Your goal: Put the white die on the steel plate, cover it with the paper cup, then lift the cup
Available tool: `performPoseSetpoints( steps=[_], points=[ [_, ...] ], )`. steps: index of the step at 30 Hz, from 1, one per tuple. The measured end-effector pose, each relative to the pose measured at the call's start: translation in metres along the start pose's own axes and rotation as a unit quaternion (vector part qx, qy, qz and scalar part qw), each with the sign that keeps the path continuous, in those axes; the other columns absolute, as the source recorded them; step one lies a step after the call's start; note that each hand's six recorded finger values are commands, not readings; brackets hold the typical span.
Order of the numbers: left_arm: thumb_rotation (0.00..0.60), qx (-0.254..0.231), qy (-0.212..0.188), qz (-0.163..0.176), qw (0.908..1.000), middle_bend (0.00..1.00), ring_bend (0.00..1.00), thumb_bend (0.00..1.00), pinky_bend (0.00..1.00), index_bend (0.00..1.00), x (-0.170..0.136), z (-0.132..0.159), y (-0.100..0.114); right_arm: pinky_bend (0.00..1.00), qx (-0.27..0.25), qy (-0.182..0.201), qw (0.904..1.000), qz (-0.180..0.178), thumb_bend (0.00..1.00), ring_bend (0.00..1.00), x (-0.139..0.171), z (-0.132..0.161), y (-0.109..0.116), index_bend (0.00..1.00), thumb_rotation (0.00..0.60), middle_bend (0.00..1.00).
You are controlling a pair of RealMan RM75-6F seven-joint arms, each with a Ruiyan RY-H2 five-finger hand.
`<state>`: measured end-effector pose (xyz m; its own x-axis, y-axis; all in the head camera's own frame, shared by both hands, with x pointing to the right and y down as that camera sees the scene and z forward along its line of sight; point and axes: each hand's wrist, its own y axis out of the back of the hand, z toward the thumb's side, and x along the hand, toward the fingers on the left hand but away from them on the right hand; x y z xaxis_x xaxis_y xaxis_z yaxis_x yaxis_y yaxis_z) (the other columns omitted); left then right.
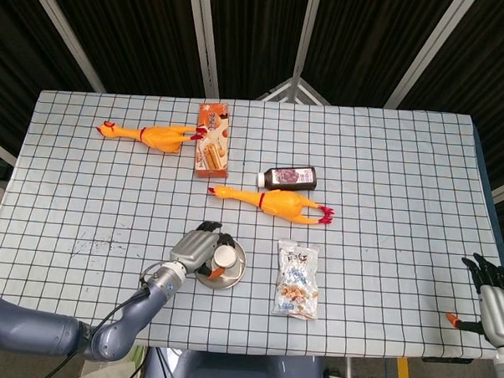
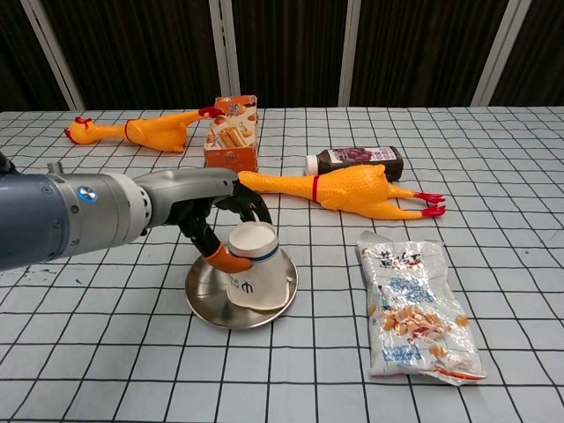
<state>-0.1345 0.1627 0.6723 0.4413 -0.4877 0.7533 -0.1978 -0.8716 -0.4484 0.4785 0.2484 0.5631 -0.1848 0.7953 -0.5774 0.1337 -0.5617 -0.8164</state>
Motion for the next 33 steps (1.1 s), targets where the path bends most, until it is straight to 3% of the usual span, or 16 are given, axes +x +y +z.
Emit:
performPoseSetpoints(
  steps=[3,7,11,13,18,22,28,33],
  points=[
    [0.6,0.009,0.008,0.023,0.9997,0.36,0.07,0.48,0.0,0.47,0.001,-0.004,0.006,0.0,0.0,0.001,1.0,0.0,0.12,0.05,0.0,0.001,0.0,0.13,0.6,0.05],
    [0.6,0.1,0.017,0.072,0.9923,0.36,0.07,0.48,0.0,0.48,0.001,-0.008,0.017,0.0,0.001,0.0,1.0,0.002,0.12,0.05,-0.001,0.001,-0.001,0.13,0.6,0.05],
    [0.6,0.137,0.023,0.065,0.9883,0.36,0.07,0.49,0.0,0.48,-0.001,-0.007,0.015,0.0,0.001,-0.001,1.0,0.001,0.12,0.05,0.0,0.001,-0.001,0.13,0.6,0.05],
    [0.6,0.125,0.022,0.055,0.9904,0.36,0.07,0.49,0.0,0.48,-0.001,-0.006,0.013,0.0,0.001,-0.001,1.0,0.0,0.12,0.05,0.0,0.0,-0.001,0.13,0.6,0.05],
    [0.6,0.029,0.007,0.03,0.9991,0.36,0.07,0.49,0.0,0.49,-0.004,0.001,0.016,0.0,0.001,0.0,1.0,0.002,0.12,0.05,0.0,0.0,-0.001,0.13,0.6,0.05],
    [0.6,-0.035,-0.026,0.04,0.9982,0.36,0.07,0.49,0.0,0.49,-0.013,0.015,0.035,0.0,0.002,-0.001,1.0,0.002,0.12,0.05,0.0,0.001,-0.001,0.13,0.6,0.05],
    [0.6,-0.069,-0.064,0.07,0.9931,0.36,0.07,0.49,0.0,0.49,-0.036,0.022,0.072,0.0,0.003,0.0,1.0,0.004,0.12,0.05,0.0,0.002,-0.002,0.13,0.6,0.05],
    [0.6,-0.022,-0.05,0.094,0.9941,0.36,0.07,0.49,0.0,0.5,-0.061,0.012,0.106,0.0,0.003,0.0,1.0,0.003,0.12,0.05,0.0,0.002,-0.002,0.13,0.6,0.05]
  ],
)
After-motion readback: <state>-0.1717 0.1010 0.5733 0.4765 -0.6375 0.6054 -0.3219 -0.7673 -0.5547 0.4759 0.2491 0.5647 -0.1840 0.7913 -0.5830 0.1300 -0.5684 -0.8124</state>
